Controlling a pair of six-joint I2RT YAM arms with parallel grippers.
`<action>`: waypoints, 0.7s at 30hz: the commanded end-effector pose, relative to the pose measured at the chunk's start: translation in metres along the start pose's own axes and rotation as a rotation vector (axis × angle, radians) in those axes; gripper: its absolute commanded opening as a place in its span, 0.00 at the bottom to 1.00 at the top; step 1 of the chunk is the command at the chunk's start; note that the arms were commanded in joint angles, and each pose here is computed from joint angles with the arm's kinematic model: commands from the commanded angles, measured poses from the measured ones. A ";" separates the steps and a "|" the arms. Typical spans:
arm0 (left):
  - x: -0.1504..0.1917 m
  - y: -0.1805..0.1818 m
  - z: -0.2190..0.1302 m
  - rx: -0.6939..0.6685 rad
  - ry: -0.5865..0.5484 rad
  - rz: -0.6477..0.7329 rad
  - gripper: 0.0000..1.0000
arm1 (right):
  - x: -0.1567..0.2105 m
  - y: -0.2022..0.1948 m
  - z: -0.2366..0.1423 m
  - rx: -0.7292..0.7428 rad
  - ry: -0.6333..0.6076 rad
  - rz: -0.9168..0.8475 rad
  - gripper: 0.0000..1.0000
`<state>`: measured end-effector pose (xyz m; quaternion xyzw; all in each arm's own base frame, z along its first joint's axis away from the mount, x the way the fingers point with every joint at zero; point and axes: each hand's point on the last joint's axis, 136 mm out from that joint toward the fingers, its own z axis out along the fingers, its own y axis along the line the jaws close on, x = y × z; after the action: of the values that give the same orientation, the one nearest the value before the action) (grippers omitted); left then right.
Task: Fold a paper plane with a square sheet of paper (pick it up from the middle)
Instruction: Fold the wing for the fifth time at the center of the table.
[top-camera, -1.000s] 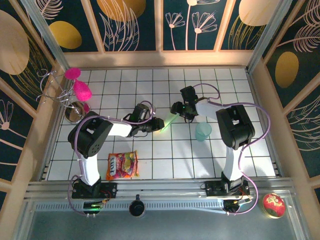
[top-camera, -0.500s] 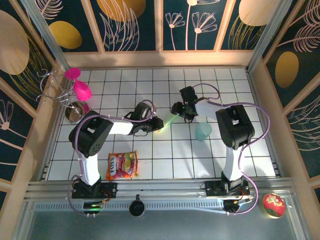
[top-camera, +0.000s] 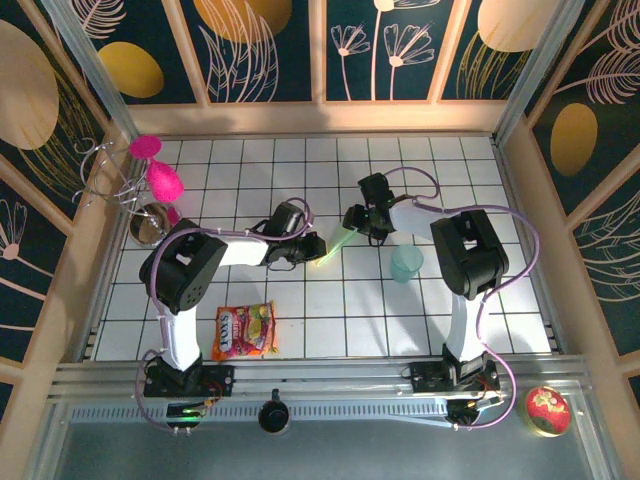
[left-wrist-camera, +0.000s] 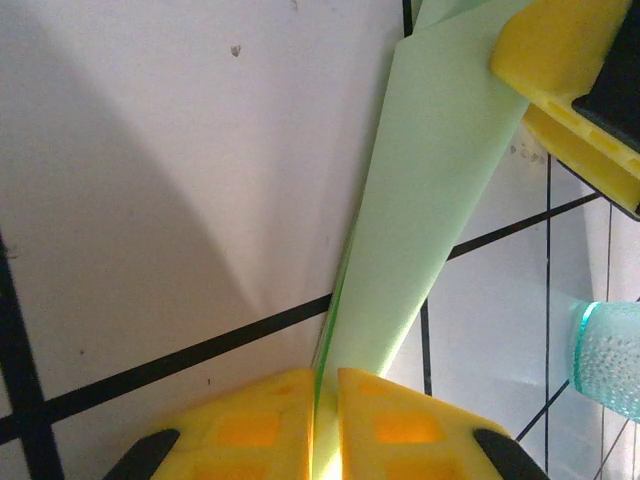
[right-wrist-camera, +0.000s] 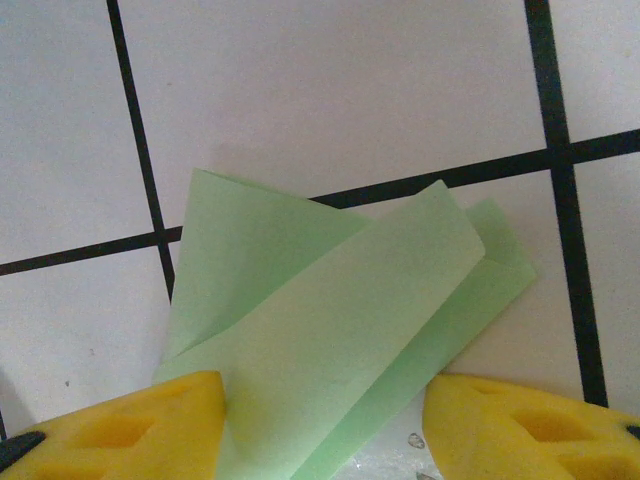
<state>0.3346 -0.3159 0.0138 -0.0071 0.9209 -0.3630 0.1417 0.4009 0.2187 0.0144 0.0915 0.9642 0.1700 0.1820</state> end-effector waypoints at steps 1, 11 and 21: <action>0.021 0.064 0.023 -0.219 0.029 0.006 0.14 | 0.050 -0.041 0.050 0.114 0.131 0.001 0.57; 0.017 0.065 0.027 -0.245 0.039 0.032 0.13 | 0.012 0.005 0.004 -0.059 0.036 0.012 0.59; 0.018 0.063 0.028 -0.238 0.042 0.038 0.13 | -0.023 0.045 -0.074 -0.176 -0.111 -0.062 0.60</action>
<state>0.3354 -0.3162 0.0110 0.0070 0.9309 -0.3401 0.1334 0.4012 0.2253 0.0725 0.0778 0.9459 0.2221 0.2235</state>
